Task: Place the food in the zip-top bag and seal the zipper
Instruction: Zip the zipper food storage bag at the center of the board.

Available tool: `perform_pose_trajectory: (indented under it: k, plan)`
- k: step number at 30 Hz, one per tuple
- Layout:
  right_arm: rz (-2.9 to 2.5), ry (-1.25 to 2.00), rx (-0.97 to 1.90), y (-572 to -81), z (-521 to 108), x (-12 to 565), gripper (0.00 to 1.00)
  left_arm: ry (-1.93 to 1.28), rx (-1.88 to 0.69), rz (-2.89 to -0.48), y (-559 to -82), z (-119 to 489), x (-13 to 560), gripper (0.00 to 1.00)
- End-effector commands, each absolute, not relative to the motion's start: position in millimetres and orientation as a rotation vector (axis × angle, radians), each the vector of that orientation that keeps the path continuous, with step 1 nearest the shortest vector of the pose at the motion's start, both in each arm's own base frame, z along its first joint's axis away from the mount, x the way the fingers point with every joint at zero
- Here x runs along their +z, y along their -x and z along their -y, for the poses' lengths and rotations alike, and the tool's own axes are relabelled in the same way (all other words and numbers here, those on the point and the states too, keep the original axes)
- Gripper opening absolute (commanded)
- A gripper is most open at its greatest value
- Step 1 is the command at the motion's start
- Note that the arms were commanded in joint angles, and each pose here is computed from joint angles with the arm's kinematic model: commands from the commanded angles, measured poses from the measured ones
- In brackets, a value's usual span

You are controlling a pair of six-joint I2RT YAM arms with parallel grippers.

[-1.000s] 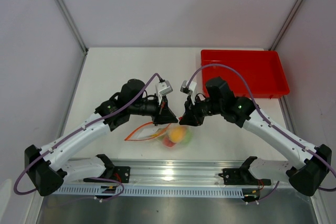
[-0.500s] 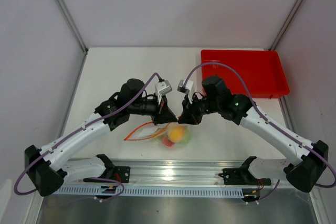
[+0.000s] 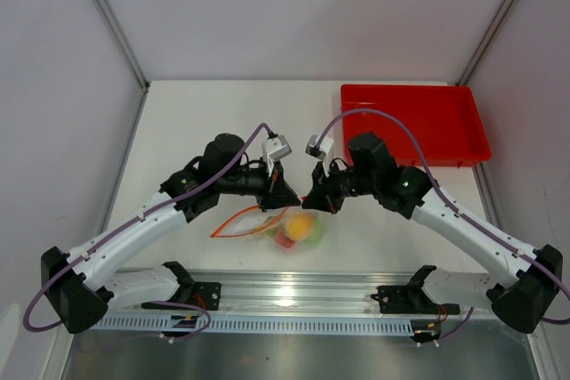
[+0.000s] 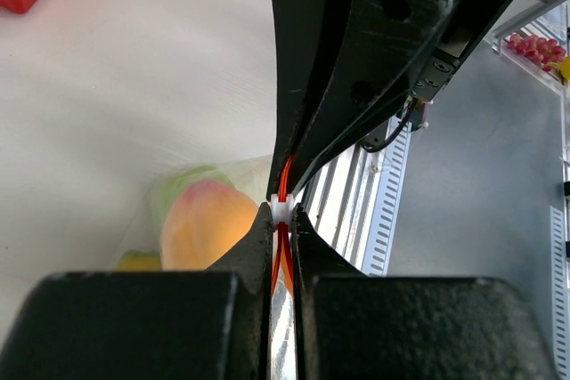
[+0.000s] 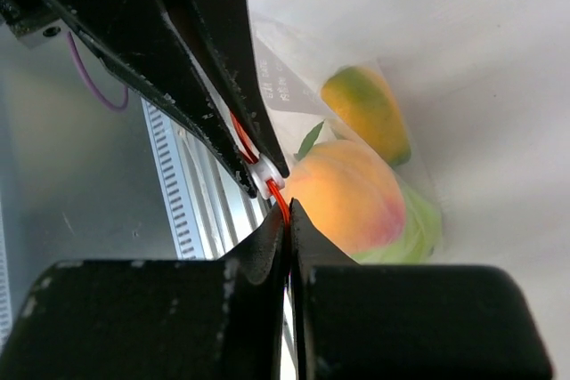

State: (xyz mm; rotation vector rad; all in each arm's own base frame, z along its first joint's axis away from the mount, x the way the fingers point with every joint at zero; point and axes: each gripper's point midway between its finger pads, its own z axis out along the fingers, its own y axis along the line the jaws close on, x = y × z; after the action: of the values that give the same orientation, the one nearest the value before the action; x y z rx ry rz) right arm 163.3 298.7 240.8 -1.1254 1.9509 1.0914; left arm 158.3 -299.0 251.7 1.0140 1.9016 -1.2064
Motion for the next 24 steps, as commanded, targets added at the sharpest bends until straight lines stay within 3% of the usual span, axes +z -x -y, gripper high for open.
perform_pose_trajectory:
  k: [1, 24]
  plan:
    - [-1.889, 0.968, 1.073, -183, -299, 263, 0.00, -1.015, -1.194, -1.893, -155, 294, 256, 0.01]
    - [-1.963, 0.891, 1.036, -177, -271, 255, 0.00, -0.982, -1.171, -1.889, -145, 280, 264, 0.00]
